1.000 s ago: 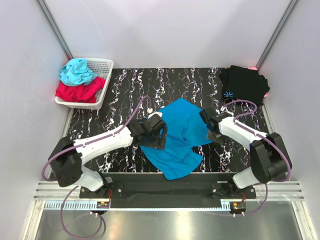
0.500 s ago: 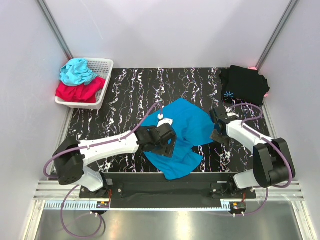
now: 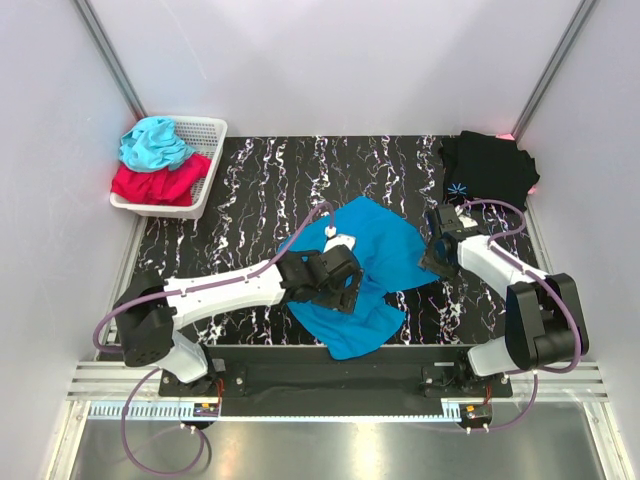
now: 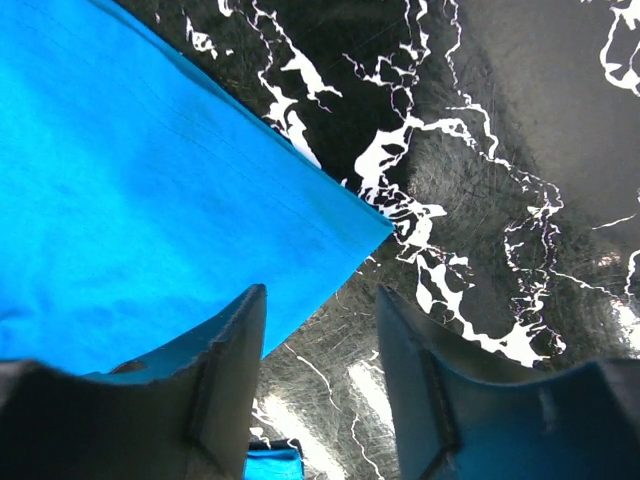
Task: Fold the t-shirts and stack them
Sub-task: Flatten the tshirt out
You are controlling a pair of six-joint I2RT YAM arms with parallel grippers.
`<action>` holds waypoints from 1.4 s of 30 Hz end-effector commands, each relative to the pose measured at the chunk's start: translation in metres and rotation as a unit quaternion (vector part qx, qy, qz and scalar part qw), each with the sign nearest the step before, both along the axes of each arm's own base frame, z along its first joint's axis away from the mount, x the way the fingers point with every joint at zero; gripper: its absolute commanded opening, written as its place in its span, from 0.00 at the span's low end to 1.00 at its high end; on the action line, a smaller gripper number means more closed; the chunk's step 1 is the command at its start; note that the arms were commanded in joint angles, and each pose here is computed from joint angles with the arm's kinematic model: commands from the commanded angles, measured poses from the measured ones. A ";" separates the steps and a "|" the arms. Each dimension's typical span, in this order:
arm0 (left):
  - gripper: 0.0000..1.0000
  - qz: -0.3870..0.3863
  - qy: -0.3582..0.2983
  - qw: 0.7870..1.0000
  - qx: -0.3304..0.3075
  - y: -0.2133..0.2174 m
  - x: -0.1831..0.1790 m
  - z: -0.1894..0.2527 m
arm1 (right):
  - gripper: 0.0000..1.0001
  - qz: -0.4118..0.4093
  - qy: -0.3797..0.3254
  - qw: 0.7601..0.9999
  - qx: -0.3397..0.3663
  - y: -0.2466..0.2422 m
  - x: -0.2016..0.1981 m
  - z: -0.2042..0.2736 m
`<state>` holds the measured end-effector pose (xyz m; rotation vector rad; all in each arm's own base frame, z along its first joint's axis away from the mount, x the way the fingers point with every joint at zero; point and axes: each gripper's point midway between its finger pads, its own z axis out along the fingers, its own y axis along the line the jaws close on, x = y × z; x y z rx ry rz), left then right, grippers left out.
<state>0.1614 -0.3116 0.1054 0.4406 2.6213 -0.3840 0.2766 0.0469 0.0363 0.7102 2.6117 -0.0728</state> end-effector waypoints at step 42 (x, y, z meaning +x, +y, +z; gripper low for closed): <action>0.75 -0.113 0.010 0.994 0.003 -0.138 -0.023 -0.021 | 0.29 -0.047 0.010 0.998 0.032 -0.014 -0.007 0.001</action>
